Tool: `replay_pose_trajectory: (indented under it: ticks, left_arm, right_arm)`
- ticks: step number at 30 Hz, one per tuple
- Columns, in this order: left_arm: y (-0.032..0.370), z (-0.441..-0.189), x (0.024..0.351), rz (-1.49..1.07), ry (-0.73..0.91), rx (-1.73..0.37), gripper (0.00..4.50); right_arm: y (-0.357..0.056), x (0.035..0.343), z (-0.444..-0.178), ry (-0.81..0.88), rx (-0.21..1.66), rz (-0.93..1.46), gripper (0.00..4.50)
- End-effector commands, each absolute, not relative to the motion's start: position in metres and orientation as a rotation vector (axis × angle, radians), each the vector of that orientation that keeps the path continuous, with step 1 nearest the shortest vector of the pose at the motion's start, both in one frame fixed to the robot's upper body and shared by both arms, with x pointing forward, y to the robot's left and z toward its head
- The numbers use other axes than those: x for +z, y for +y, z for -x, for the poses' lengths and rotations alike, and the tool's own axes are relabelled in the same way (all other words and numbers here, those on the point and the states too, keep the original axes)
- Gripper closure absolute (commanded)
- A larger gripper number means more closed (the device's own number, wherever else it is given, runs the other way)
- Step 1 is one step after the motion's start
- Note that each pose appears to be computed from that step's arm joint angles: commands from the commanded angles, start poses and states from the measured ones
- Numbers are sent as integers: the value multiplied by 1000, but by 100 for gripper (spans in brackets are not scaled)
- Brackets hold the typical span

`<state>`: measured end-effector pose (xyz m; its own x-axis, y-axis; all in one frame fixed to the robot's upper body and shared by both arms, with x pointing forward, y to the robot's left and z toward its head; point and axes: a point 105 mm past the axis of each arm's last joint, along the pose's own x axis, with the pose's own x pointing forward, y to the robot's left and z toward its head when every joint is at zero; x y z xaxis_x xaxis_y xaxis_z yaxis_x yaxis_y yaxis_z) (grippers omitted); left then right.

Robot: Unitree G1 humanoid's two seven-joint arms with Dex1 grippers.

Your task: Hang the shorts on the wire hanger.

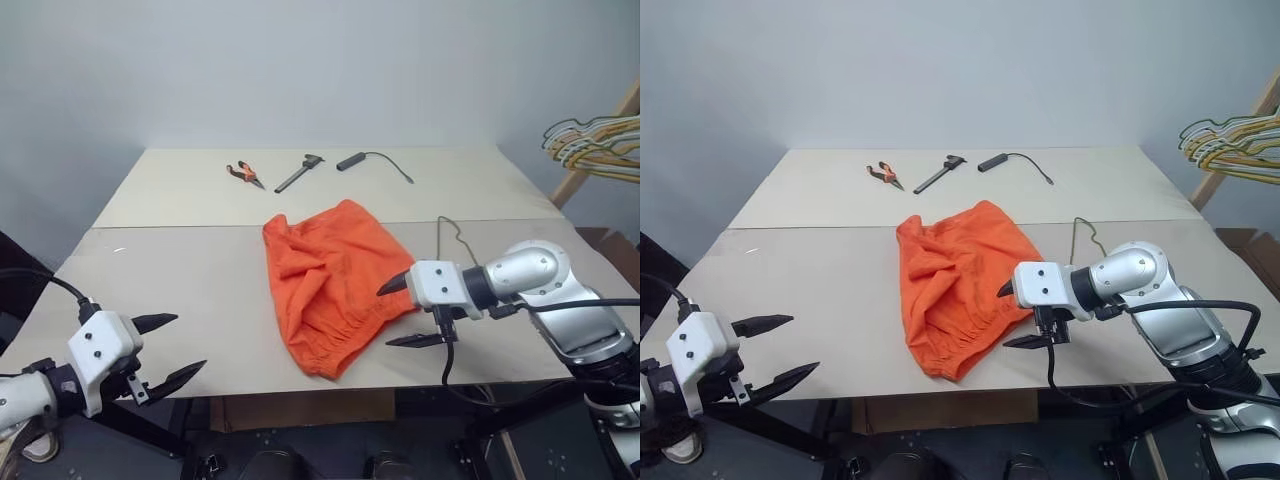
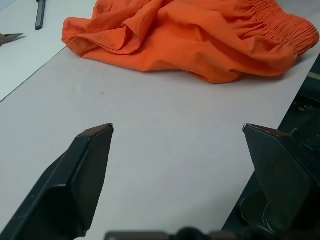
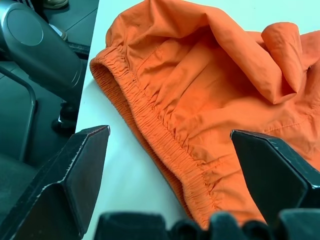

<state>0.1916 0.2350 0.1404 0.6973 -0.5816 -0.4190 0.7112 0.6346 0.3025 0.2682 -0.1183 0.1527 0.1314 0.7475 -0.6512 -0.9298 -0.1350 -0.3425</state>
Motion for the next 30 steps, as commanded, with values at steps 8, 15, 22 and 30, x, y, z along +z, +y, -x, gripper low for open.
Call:
replay_pose_trajectory:
  ticks: [8,15,22,30]
  left_arm:
    - [230,-192,150,-502,262,-741,0]
    - [229,-194,141,-530,299,-760,0]
    - [228,-190,131,-520,341,-793,0]
    - [233,-196,132,-554,347,-799,0]
  right_arm:
    - [-113,163,-270,211,1466,901,1]
    - [-99,161,-263,217,1475,857,1]
    - [-77,150,-256,263,1450,830,1]
    - [-44,120,-241,337,1432,887,1]
